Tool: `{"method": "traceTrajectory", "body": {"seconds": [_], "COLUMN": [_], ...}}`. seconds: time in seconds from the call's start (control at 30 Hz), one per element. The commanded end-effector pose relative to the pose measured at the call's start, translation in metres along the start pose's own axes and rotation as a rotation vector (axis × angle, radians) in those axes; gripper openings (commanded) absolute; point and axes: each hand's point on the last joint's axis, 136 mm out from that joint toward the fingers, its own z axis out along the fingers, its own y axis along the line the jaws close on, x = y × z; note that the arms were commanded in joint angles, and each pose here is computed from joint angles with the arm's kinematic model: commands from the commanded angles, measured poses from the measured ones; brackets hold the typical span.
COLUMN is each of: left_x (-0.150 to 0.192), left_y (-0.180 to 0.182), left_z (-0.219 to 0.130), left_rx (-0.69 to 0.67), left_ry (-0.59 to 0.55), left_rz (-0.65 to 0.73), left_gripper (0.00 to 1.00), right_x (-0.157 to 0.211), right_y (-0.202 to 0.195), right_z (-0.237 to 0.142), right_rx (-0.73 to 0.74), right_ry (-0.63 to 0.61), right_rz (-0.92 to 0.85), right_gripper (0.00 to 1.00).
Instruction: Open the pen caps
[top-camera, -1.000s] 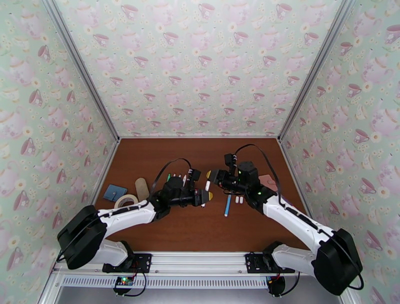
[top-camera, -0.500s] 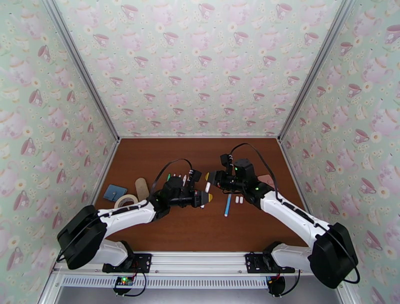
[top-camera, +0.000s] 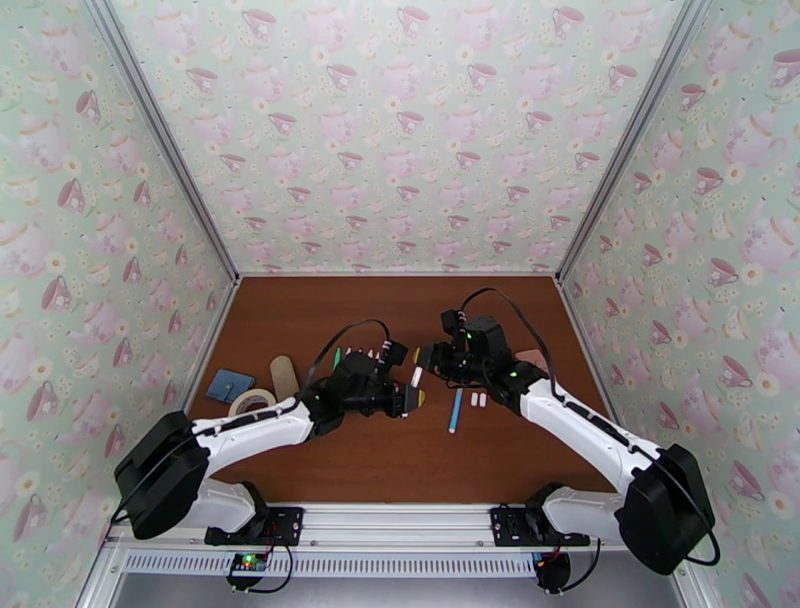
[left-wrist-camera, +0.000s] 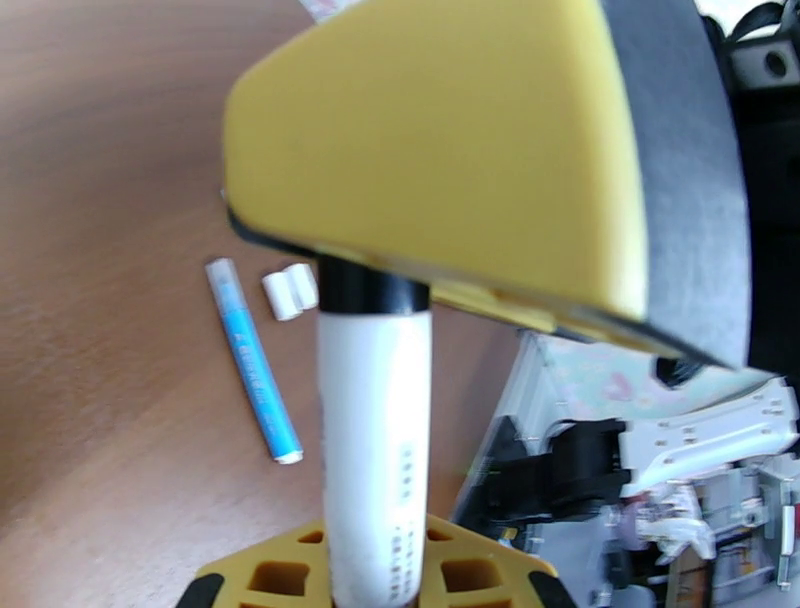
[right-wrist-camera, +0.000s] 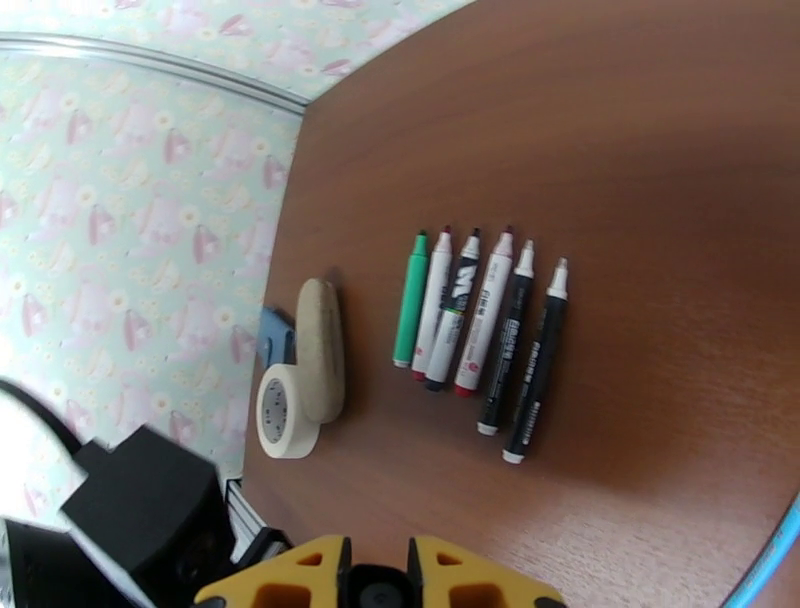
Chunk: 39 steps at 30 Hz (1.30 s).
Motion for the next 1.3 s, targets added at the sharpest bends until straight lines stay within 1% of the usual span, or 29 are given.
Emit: {"method": "traceTrajectory", "body": {"seconds": [0.0,0.1,0.17,0.23,0.3,0.4,0.5,0.63,0.73,0.83,1.0,1.1,1.27], "left_x": [0.031,0.037,0.04,0.041,0.038,0.027,0.025,0.027,0.031,0.034,0.028,0.021,0.009], "left_y": [0.026,0.03,0.024,0.008,-0.013,-0.034,-0.052,-0.067,-0.063,-0.049,-0.023,-0.017,-0.017], "left_z": [-0.007,-0.008,-0.008,-0.006,-0.008,-0.017,-0.023,-0.024,-0.02,-0.014,-0.01,-0.014,-0.025], "left_rx": [-0.204,-0.256,-0.214,-0.091,0.077,0.269,0.395,0.497,0.49,0.42,0.199,0.136,0.094], "left_ry": [0.105,0.131,0.138,0.141,0.131,0.107,0.131,0.173,0.187,0.185,0.128,0.083,0.02], "left_rz": [0.103,0.136,0.129,0.094,0.034,-0.037,-0.06,-0.083,-0.09,-0.09,-0.038,-0.014,0.006], "left_gripper": [0.05,0.04,0.03,0.03,0.03,0.03,0.04,0.05,0.05,0.05,0.07,0.09,0.1], "right_x": [-0.04,-0.046,-0.049,-0.052,-0.054,-0.057,-0.058,-0.059,-0.062,-0.067,-0.064,-0.053,-0.018], "right_y": [0.003,-0.003,-0.005,0.006,0.013,0.019,0.029,0.038,0.041,0.035,-0.008,-0.03,-0.087], "right_z": [-0.024,-0.032,-0.036,-0.039,-0.042,-0.048,-0.052,-0.056,-0.062,-0.066,-0.07,-0.075,-0.084], "right_rx": [0.057,0.093,0.089,0.014,-0.052,-0.116,-0.186,-0.262,-0.284,-0.221,0.06,0.181,0.433], "right_ry": [-0.164,-0.197,-0.211,-0.22,-0.219,-0.227,-0.22,-0.226,-0.246,-0.263,-0.243,-0.203,-0.078], "right_rz": [0.032,0.052,0.059,0.03,0.009,-0.022,-0.061,-0.089,-0.094,-0.093,-0.069,-0.095,-0.094], "right_gripper": [0.0,0.0,0.0,0.0,0.0,0.0,0.0,0.0,0.0,0.0,0.0,0.0,0.0]}}
